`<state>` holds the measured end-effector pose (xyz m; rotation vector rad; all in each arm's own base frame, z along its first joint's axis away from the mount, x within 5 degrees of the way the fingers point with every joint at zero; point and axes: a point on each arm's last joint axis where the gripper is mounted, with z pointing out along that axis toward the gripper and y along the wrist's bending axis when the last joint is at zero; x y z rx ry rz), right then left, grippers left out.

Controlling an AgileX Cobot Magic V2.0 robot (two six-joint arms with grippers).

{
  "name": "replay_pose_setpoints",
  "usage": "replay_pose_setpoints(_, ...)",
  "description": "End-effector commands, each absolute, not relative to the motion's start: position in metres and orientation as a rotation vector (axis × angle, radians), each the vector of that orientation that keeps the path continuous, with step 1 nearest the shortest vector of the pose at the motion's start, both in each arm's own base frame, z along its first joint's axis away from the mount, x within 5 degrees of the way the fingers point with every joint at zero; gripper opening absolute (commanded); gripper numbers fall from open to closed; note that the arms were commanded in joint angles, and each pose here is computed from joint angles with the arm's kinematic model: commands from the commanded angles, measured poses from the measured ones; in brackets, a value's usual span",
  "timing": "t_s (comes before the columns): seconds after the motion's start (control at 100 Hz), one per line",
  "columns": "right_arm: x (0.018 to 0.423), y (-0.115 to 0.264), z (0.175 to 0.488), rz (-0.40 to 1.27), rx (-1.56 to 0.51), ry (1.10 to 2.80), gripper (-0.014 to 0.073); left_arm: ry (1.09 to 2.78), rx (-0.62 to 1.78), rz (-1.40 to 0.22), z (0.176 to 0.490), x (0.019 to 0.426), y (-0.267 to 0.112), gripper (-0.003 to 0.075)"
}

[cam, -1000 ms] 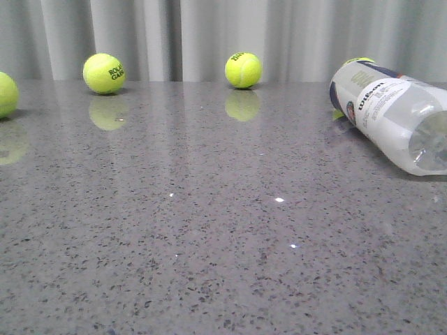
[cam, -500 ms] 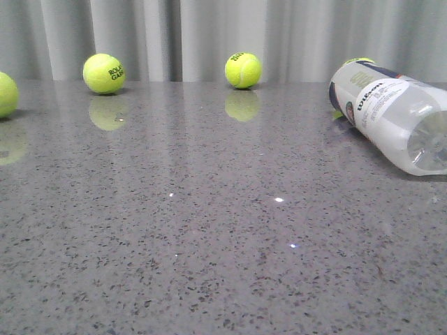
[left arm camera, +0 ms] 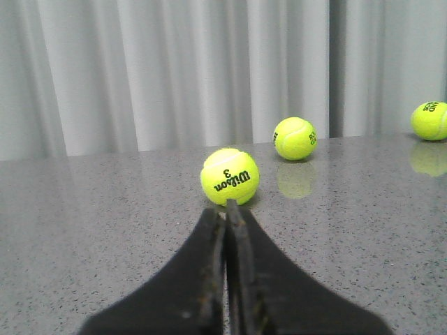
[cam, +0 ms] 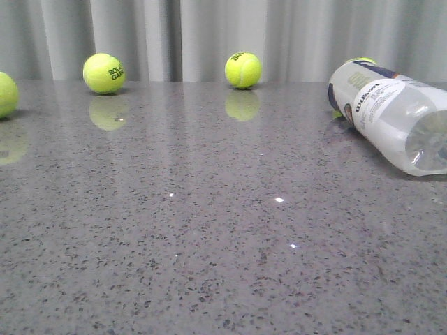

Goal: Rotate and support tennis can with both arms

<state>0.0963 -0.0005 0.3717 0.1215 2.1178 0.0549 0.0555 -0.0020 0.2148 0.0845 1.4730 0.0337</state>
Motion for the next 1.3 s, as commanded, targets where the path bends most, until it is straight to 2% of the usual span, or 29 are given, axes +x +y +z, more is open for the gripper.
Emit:
replay_pose_setpoints(0.0, 0.100, 0.001, 0.384, 0.072, 0.106, 2.042, 0.0544, 1.398, 0.082, 0.021, 0.208, 0.054, -0.003, -0.0021)
replay_pose_setpoints(0.06, 0.100, 0.002, 0.384, 0.091, 0.110, 2.046, 0.0670, 1.398, 0.082, 0.021, 0.208, 0.054, -0.003, -0.0021)
replay_pose_setpoints(0.16, 0.100, 0.004, 0.384, 0.113, 0.104, 2.045, 0.0634, 1.398, 0.082, 0.021, 0.208, 0.054, -0.003, -0.0021)
replay_pose_setpoints(0.32, 0.113, 0.012, 0.386, 0.174, 0.001, 2.048, 0.0635, 1.398, 0.082, 0.021, 0.208, 0.054, -0.003, -0.0021)
replay_pose_setpoints(0.52, 0.159, 0.022, 0.383, 0.277, -0.067, 2.123, 0.0635, 1.398, 0.082, 0.021, 0.208, 0.054, -0.003, -0.0021)
replay_pose_setpoints(0.93, 0.274, 0.049, 0.360, 0.300, -0.180, 2.239, 0.0635, 1.398, 0.082, 0.021, 0.208, 0.054, -0.003, -0.0021)
replay_pose_setpoints(1.29, 0.326, 0.054, 0.320, 0.267, -0.181, 2.320, 0.0635, 1.398, 0.082, 0.021, 0.208, 0.054, -0.003, -0.0021)
